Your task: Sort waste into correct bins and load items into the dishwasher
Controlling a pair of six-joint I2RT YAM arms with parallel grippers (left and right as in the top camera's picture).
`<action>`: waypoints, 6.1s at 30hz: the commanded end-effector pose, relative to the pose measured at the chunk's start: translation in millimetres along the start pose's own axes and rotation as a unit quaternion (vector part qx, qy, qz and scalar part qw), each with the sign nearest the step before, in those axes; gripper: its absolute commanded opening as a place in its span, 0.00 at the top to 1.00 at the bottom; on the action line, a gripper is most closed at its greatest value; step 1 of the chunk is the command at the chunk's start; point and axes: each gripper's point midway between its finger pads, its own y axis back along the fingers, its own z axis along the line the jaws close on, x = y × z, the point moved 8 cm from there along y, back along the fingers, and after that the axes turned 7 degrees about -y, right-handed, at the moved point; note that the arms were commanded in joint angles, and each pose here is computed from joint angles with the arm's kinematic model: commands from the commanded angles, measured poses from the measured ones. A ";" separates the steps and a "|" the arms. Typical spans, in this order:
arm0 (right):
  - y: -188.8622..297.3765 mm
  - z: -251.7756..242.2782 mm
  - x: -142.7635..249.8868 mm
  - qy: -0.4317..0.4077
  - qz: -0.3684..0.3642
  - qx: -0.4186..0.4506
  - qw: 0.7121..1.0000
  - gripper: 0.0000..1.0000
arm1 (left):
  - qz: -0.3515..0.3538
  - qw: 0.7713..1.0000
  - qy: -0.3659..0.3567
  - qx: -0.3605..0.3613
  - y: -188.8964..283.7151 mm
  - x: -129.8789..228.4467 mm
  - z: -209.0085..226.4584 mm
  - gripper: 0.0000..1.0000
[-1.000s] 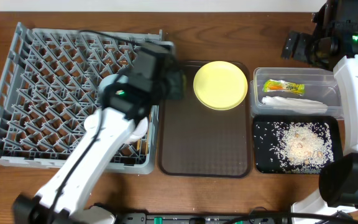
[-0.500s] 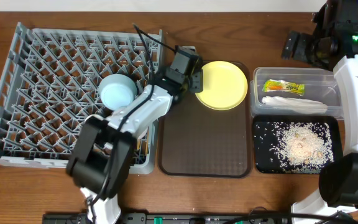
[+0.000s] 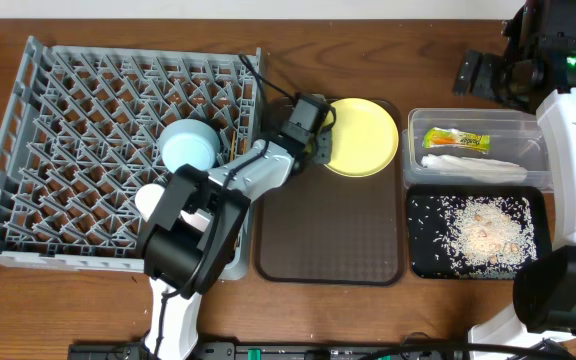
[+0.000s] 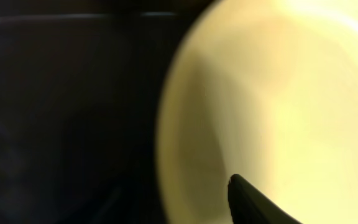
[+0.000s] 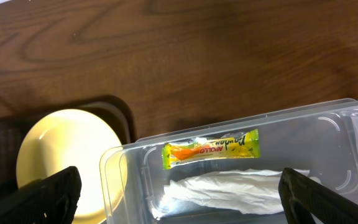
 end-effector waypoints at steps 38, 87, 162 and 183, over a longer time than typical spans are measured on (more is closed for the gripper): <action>5.4 0.0 -1.2 0.005 -0.007 0.001 1.000 0.01 | -0.087 0.838 -0.193 -0.503 247.5 -58.8 77.6 0.93; 5.4 0.3 -1.1 0.005 -0.007 0.000 1.000 0.01 | -0.145 0.830 -0.101 -0.530 240.6 -67.8 100.5 0.00; 140.3 -77.7 210.3 0.060 -0.586 -0.113 0.800 0.01 | -0.102 0.983 -0.056 -0.142 277.0 -13.3 51.9 0.02; 25.8 -92.0 252.2 0.069 -0.452 -0.094 0.884 0.01 | -0.102 0.983 -0.056 -0.142 277.0 -13.3 51.9 0.02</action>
